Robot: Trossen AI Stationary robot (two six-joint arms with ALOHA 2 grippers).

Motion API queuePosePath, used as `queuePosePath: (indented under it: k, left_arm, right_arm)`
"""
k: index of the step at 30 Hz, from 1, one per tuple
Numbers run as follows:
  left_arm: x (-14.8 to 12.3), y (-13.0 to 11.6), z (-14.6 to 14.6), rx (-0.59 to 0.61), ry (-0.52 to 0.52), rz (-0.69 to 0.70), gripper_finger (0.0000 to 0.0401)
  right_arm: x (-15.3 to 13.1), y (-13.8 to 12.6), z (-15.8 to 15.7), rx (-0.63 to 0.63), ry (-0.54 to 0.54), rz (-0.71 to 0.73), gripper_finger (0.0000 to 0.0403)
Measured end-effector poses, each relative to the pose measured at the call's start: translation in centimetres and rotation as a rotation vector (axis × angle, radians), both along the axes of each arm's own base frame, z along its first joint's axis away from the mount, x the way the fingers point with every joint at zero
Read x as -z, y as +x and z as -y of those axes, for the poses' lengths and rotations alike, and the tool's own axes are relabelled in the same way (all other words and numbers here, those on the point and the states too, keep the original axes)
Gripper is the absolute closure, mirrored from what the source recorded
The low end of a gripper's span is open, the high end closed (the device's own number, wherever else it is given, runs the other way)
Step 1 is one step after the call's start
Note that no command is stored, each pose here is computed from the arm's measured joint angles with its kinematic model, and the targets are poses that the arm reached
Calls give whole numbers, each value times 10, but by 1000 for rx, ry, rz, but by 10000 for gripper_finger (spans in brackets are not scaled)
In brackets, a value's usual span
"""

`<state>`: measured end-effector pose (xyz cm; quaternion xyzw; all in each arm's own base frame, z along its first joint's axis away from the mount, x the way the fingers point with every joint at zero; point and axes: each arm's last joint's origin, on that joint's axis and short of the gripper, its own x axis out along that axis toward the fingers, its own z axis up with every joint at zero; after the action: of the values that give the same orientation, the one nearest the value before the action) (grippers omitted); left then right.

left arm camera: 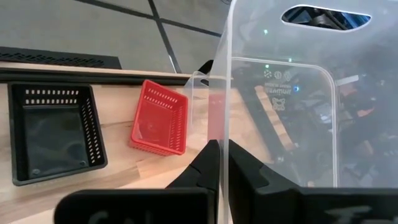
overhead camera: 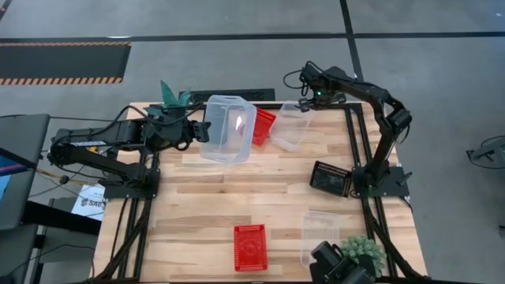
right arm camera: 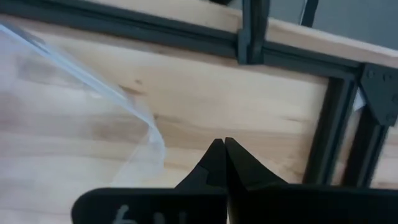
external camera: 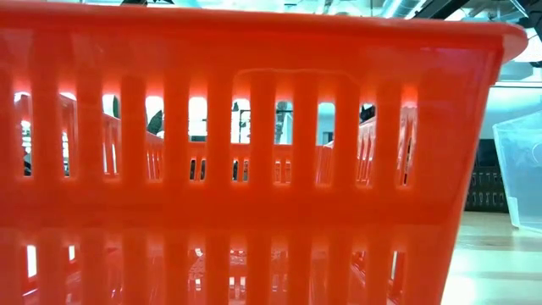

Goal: Stack baskets by color
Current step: Stack the middle transparent bin on the top transparent bin

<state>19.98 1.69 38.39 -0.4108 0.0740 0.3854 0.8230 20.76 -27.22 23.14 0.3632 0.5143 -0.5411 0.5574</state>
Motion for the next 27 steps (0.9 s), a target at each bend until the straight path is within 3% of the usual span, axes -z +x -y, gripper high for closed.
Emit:
queuePosePath:
  k: [8,12,23,27]
  left_arm:
    - [0,0,0,-7,-9,8,401]
    - [0,0,0,-15,-5,8,401]
    - [0,-1,-6,-41,-5,8,401]
    - [1,1,-6,-39,-2,-1,401]
  right_arm:
    - [27,12,4,-15,54,-41,394]
    - [26,19,5,-29,12,-5,394]
    - [19,48,12,-108,-97,245,395]
    - [14,58,18,-164,-129,400,393]
